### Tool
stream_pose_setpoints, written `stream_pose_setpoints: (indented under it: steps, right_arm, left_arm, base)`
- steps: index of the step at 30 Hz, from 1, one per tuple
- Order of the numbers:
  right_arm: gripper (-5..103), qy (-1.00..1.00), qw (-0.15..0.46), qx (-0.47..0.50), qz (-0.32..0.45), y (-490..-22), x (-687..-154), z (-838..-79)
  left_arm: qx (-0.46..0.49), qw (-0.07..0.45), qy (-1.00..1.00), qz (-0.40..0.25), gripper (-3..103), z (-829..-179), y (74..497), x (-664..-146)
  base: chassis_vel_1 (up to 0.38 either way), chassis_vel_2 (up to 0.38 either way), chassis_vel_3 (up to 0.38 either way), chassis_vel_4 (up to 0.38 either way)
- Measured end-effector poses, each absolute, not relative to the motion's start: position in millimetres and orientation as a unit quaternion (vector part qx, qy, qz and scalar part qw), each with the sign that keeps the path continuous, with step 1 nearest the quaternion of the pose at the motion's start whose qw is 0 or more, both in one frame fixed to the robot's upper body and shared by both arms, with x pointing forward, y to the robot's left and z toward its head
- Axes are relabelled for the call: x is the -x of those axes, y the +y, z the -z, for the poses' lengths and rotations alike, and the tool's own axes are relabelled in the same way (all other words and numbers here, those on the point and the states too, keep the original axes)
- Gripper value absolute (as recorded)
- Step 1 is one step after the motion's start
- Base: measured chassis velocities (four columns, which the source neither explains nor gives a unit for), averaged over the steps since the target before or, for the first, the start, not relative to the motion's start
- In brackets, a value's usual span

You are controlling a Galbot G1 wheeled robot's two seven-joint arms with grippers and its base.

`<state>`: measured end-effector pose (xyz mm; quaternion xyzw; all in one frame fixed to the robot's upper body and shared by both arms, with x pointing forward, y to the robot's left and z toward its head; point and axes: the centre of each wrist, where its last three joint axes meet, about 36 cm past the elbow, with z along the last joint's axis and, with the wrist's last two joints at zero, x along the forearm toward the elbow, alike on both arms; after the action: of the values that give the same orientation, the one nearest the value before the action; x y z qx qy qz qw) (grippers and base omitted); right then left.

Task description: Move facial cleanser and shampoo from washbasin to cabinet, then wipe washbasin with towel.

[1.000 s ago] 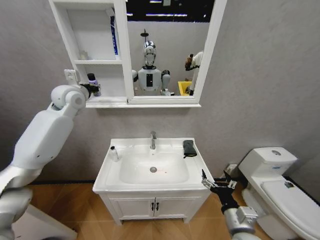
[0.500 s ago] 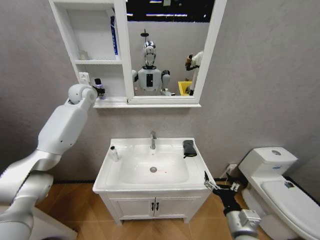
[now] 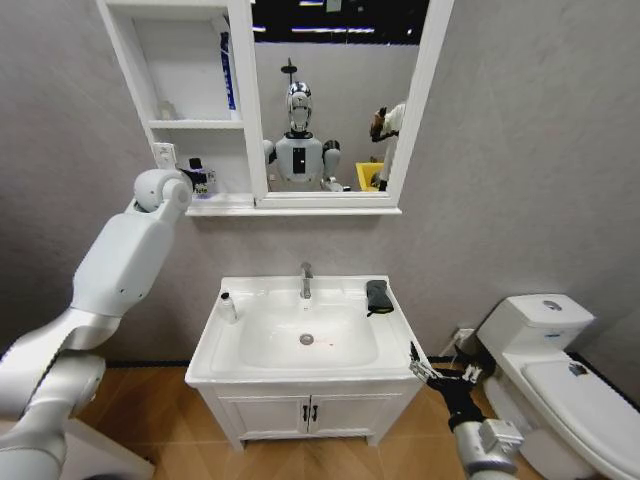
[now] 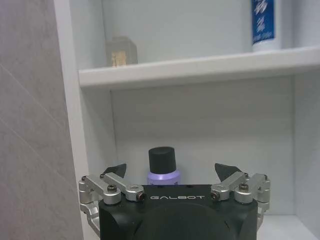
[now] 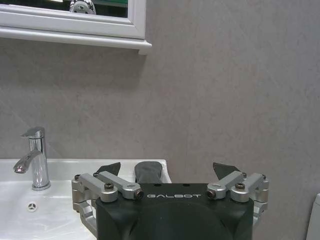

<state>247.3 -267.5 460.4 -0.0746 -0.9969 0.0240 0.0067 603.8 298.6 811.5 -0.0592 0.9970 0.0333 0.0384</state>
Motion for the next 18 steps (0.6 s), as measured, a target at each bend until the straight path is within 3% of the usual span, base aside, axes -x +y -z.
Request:
stream_pose_setpoints:
  steps: [3,7,9,13,17,18]
  right_arm:
    - [100,-0.997,0.009,0.075,-0.023,-267,-248,-459]
    - [100,-0.997,0.011,0.075,-0.022,-266,-247,-458]
    - [100,-0.997,0.014,0.070,-0.019,-262,-247,-456]
    - [100,-0.997,0.014,0.066,-0.020,-259,-249,-455]
    - [100,-0.998,0.013,0.065,-0.020,-258,-251,-456]
    - [100,-0.998,0.013,0.065,-0.020,-258,-251,-456]
  left_arm:
    - [0.050,0.043,0.997,-0.038,100,-783,294,-540]
    - [0.042,0.043,0.997,-0.054,100,-758,288,-506]
    - [0.026,0.020,0.997,-0.075,100,-687,273,-466]
    - [0.021,0.021,0.997,-0.073,100,-641,262,-457]
    - [0.025,0.021,0.997,-0.071,100,-537,247,-452]
    - [0.025,0.021,0.997,-0.071,100,-537,247,-452]
  base:
    - [0.000,0.000,0.000,0.000]
    - [0.000,0.000,0.000,0.000]
    - [0.000,0.000,0.000,0.000]
    - [0.000,0.000,0.000,0.000]
    - [0.000,0.000,0.000,0.000]
    - [0.000,0.000,0.000,0.000]
